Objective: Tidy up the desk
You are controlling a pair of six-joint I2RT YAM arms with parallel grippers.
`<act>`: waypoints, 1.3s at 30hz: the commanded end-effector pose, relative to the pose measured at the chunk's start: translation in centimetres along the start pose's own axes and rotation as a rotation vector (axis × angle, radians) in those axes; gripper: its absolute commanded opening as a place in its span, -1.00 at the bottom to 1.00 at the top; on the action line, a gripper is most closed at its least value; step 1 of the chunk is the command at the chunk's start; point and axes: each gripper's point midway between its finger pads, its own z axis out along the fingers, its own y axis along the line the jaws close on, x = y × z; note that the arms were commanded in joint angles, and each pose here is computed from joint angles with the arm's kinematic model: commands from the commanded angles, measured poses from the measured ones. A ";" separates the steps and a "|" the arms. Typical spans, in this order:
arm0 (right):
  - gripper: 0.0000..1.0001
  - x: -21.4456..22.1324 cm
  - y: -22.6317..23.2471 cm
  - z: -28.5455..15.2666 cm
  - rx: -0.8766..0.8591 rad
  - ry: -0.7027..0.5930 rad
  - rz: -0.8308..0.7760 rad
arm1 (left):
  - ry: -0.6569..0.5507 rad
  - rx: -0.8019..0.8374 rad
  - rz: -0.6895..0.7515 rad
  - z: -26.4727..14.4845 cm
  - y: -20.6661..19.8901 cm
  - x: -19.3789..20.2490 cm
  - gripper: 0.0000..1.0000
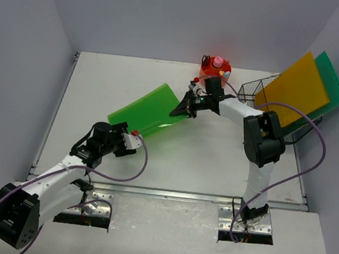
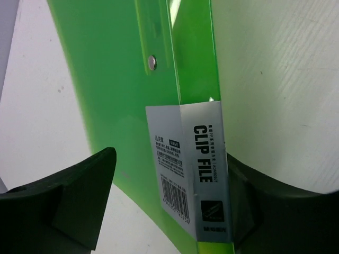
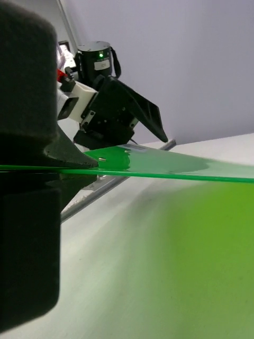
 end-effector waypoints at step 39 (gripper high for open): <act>-1.00 1.0 17.2 -37.8 0.764 -0.600 -1.020 | 0.020 -0.260 -0.724 1.9 8.2 -4.3 1.00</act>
